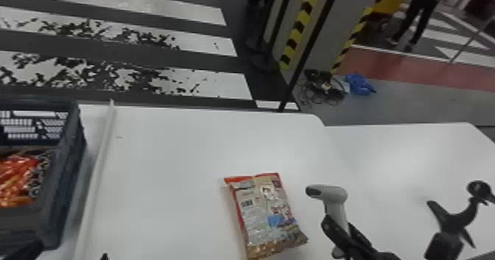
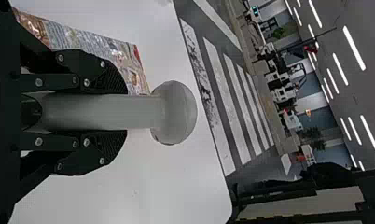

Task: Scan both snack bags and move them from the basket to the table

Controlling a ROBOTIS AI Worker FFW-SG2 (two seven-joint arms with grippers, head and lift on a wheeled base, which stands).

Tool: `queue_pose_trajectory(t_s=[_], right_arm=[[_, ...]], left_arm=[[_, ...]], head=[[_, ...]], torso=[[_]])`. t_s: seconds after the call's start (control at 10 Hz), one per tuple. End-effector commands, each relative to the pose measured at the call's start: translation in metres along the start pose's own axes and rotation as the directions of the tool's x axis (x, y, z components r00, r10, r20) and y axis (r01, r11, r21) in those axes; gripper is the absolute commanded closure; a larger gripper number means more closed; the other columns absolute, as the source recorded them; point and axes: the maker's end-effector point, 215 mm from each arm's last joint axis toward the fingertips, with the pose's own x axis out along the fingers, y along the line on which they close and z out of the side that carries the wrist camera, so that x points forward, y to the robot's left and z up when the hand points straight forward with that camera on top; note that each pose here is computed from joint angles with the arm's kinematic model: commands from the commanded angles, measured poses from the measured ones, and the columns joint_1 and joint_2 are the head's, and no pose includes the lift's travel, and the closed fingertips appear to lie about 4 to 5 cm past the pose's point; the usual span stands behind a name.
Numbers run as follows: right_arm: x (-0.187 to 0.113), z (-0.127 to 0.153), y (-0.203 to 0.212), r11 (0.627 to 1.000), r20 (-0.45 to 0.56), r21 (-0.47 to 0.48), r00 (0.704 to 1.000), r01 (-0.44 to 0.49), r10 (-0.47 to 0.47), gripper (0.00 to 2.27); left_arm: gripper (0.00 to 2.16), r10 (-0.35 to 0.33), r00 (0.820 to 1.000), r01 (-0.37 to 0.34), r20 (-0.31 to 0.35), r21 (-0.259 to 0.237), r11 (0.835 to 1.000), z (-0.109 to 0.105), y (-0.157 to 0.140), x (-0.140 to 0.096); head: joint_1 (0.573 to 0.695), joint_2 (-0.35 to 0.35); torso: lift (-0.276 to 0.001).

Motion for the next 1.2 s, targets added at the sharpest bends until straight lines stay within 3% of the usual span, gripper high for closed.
queue_pose_trajectory(t_s=[0.0, 0.5, 0.8, 1.1], right_arm=[[0.005, -0.012, 0.031, 0.998, -0.022, 0.004, 0.998, -0.055, 0.055, 2.25], [0.032, -0.047, 0.101, 0.988, -0.077, -0.039, 0.986, -0.15, 0.147, 2.25], [0.047, -0.061, 0.117, 0.986, -0.062, -0.085, 0.988, -0.146, 0.141, 2.25], [0.063, -0.076, 0.107, 0.984, -0.07, -0.13, 0.991, -0.123, 0.115, 2.25]], left_arm=[[0.07, 0.0, 1.0, 0.0, 0.001, 0.0, 1.0, 0.001, 0.0, 0.0], [0.07, -0.001, 1.0, 0.001, 0.006, 0.001, 1.0, 0.005, -0.002, -0.002], [0.07, 0.0, 1.0, 0.0, 0.008, -0.002, 1.0, 0.005, -0.004, -0.004], [0.07, 0.003, 1.0, -0.003, 0.015, 0.003, 1.0, 0.007, -0.004, -0.009]], head=[[0.695, -0.35], [0.695, -0.316], [0.695, -0.256], [0.695, -0.222]], torso=[[-0.098], [-0.098], [-0.098], [-0.098]])
